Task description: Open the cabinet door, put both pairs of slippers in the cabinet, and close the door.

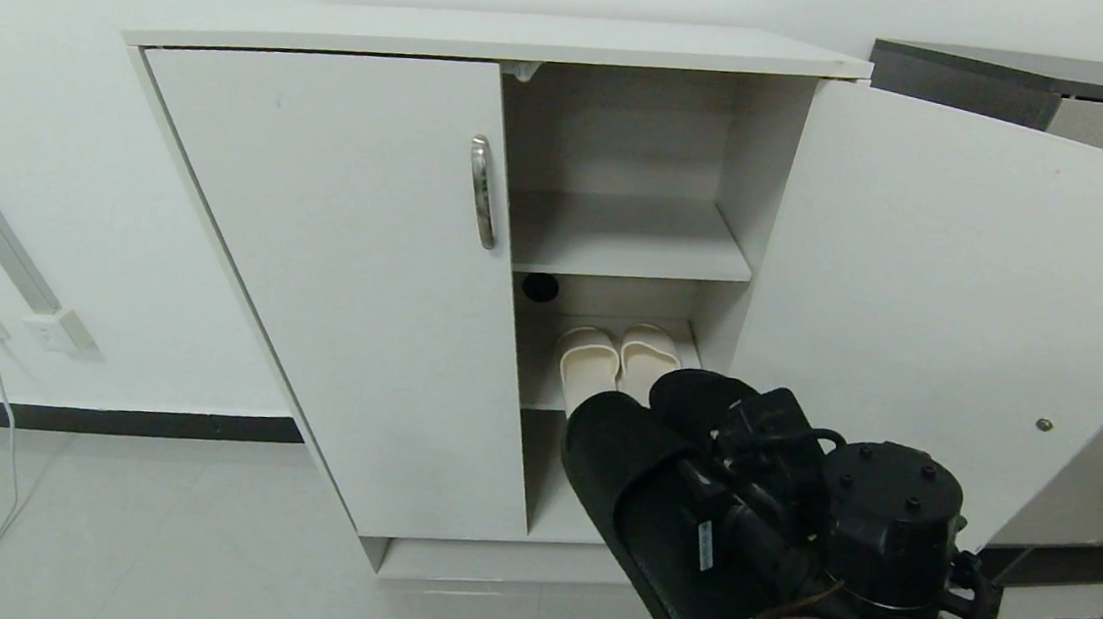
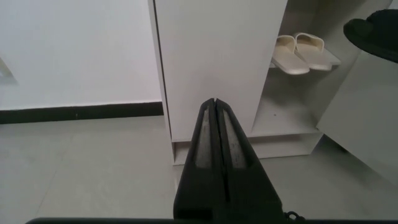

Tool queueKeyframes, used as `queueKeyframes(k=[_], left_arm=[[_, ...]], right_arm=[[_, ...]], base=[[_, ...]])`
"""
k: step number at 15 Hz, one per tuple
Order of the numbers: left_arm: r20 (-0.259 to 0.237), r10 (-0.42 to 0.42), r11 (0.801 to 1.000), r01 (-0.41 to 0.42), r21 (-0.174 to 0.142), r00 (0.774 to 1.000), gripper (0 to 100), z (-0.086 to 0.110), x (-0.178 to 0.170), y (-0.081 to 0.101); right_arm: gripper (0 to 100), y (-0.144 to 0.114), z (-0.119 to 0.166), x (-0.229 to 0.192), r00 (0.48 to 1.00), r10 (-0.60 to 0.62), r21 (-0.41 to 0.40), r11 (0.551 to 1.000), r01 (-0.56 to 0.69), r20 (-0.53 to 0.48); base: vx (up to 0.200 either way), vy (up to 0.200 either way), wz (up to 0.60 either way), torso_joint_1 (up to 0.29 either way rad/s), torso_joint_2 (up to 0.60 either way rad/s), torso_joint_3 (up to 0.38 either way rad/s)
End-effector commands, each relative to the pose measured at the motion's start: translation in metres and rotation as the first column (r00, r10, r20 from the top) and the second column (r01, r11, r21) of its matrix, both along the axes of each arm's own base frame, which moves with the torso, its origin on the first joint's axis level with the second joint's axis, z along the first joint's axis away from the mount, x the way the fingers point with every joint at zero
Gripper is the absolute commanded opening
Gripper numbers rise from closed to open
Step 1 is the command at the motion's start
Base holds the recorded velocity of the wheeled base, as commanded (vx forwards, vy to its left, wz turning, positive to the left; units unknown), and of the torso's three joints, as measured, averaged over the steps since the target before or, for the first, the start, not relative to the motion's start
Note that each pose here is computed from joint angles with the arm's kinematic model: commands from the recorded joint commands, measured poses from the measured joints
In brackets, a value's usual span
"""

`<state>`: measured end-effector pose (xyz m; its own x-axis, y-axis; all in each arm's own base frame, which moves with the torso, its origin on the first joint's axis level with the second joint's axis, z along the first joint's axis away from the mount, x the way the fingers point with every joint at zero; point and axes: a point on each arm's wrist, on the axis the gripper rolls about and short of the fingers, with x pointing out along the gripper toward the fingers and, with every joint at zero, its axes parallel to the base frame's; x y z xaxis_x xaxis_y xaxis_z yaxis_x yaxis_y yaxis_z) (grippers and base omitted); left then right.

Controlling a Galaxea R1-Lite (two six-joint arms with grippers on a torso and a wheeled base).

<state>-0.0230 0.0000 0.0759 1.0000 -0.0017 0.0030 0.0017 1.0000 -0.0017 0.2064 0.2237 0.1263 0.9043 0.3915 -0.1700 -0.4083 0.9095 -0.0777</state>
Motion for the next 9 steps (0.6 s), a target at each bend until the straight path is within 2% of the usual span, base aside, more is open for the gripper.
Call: queueKeyframes(k=[1, 3, 5, 6, 9], left_arm=[[-0.001, 0.0, 1.0, 0.0, 0.0, 1.0, 0, 0.0, 0.0, 0.0], [-0.001, 0.0, 1.0, 0.0, 0.0, 1.0, 0, 0.0, 0.0, 0.0], [-0.001, 0.0, 1.0, 0.0, 0.0, 1.0, 0, 0.0, 0.0, 0.0], [-0.001, 0.0, 1.0, 0.0, 0.0, 1.0, 0, 0.0, 0.0, 0.0], [-0.001, 0.0, 1.0, 0.0, 0.0, 1.0, 0, 0.0, 0.0, 0.0]], right_arm=[[0, 0.02, -0.015, 0.012, 0.997, -0.082, -0.017, 0.996, 0.082, -0.007], [0, 0.033, -0.018, 0.022, 0.987, -0.161, 0.005, 0.987, 0.161, 0.003], [0, 0.05, -0.018, 0.039, 0.954, -0.297, 0.019, 0.955, 0.296, 0.034], [0, 0.055, -0.016, 0.043, 0.95, -0.31, 0.005, 0.951, 0.31, 0.029], [0, 0.07, 0.002, 0.055, 0.929, -0.366, 0.017, 0.93, 0.368, -0.053]], base=[[0.0, 0.0, 0.0, 0.0, 0.0, 0.0], [0.0, 0.0, 0.0, 0.0, 0.0, 0.0], [0.0, 0.0, 0.0, 0.0, 0.0, 0.0], [0.0, 0.0, 0.0, 0.0, 0.0, 0.0], [0.0, 0.0, 0.0, 0.0, 0.0, 0.0]])
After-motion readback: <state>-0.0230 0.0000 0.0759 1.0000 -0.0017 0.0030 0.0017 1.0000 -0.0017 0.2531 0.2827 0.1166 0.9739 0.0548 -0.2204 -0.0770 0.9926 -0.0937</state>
